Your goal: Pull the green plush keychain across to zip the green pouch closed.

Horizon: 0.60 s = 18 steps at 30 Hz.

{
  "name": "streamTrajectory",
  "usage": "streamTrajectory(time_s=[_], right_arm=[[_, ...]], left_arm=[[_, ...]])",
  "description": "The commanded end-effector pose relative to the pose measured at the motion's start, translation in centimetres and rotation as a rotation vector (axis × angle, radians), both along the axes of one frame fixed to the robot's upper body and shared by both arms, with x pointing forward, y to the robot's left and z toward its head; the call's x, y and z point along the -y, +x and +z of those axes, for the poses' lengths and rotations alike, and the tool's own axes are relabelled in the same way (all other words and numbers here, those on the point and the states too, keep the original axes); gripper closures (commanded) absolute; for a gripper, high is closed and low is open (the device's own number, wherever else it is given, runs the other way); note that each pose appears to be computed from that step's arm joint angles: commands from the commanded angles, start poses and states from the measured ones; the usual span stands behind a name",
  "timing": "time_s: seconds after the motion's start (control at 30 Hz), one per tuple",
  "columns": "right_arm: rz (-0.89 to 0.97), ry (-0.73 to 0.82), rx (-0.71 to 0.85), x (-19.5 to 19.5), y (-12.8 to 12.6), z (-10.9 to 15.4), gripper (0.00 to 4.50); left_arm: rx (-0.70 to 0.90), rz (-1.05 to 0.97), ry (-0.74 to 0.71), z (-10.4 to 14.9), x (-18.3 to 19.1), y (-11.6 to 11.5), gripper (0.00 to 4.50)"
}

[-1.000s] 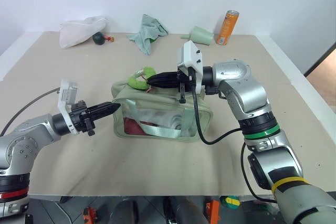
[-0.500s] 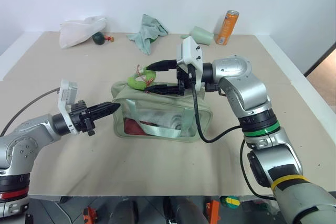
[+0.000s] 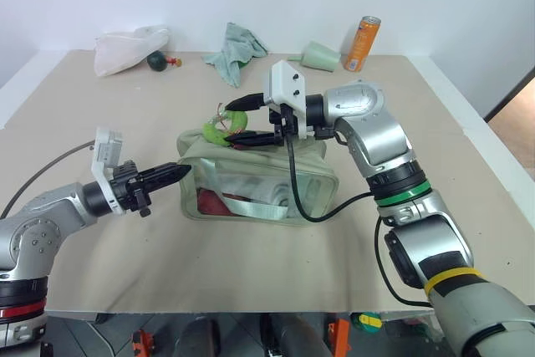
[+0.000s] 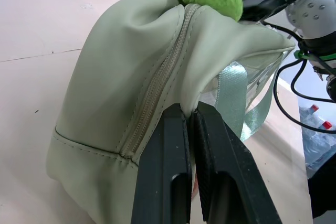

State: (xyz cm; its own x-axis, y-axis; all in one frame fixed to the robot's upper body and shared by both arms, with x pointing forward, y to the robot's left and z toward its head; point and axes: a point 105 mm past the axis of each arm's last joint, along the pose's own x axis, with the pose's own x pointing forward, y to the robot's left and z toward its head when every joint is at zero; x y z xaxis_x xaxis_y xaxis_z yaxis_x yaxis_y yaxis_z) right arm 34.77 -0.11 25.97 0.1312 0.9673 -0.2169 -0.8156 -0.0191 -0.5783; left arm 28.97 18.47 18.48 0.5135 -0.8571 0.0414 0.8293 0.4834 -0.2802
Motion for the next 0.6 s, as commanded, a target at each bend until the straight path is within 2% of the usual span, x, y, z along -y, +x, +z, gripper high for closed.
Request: streamTrajectory(time_s=[0.03,0.6], right_arm=[[0.049,-0.017,0.068,-0.6,-0.7,1.4,1.7],[0.065,-0.049,0.058,-1.3,-0.6,0.2,1.7]], left_arm=[[0.019,0.016,-0.002,0.3,-0.3,-0.2,4.5],[0.021,0.042,-0.018,0.3,-0.6,-0.3,4.5]])
